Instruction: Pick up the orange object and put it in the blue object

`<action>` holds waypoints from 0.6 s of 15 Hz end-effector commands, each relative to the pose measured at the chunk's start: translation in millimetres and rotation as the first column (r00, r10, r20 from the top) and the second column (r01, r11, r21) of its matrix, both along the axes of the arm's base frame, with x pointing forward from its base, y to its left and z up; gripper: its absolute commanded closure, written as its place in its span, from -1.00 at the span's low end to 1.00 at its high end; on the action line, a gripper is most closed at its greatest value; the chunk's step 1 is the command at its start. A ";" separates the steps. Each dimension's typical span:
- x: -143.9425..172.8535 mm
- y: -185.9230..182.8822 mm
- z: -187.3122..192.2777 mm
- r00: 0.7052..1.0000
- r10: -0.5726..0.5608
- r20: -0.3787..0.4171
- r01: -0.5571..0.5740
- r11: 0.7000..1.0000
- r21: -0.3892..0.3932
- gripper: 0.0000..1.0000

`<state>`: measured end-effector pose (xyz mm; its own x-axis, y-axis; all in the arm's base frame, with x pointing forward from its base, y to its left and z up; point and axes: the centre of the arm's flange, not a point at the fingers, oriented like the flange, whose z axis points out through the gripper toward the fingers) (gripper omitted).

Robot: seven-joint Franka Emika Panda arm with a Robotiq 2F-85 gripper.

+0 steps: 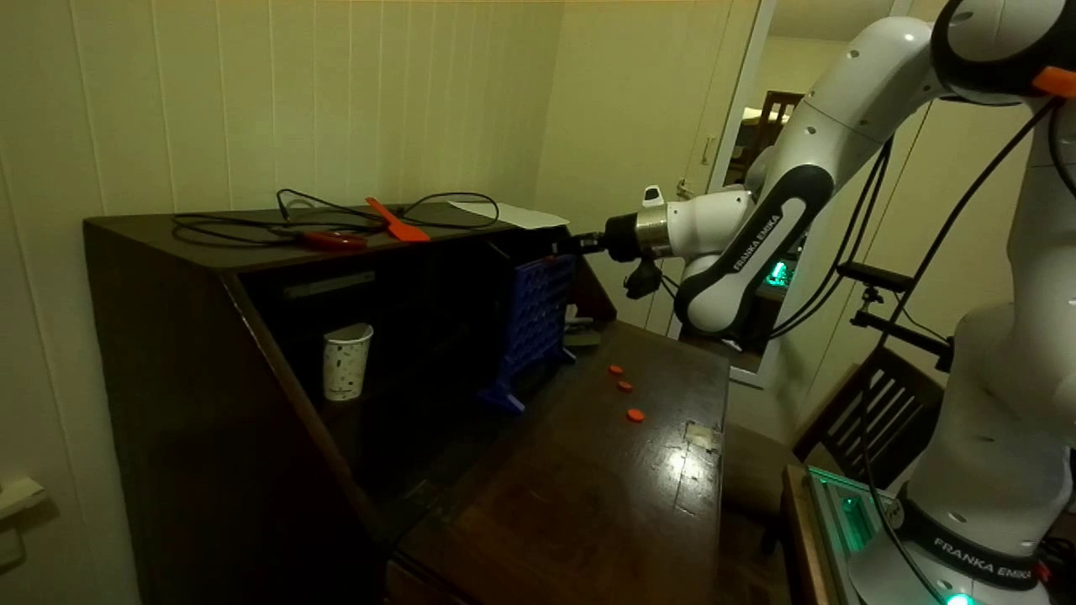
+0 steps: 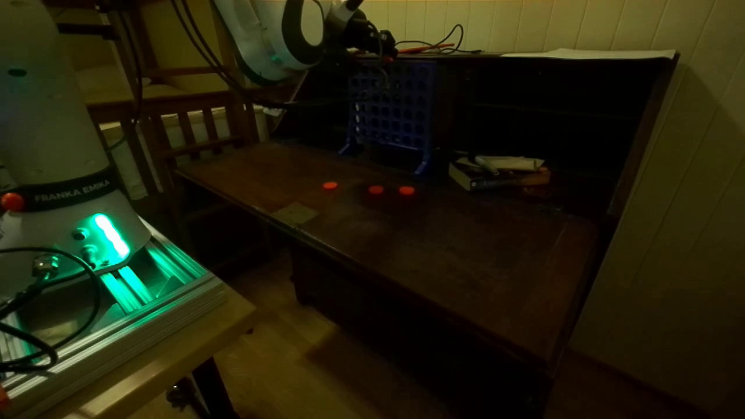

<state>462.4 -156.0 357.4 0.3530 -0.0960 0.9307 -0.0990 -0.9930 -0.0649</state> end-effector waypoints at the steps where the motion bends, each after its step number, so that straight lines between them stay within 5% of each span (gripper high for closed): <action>1: -6.0 -6.1 -1.0 1.000 0.019 -0.008 -0.019 1.000 -0.007 0.80; 4: -5.2 -7.1 -1.7 1.000 0.019 -0.004 -0.019 1.000 -0.005 0.80; 5: -5.5 -7.1 -0.7 1.000 0.017 -0.003 -0.017 1.000 -0.003 -0.20; 9: -7.4 -7.4 1.3 1.000 0.021 0.000 -0.021 1.000 0.008 -0.65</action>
<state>460.1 -160.4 354.8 0.3497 -0.1075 0.9307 -0.0992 -0.9921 -0.0774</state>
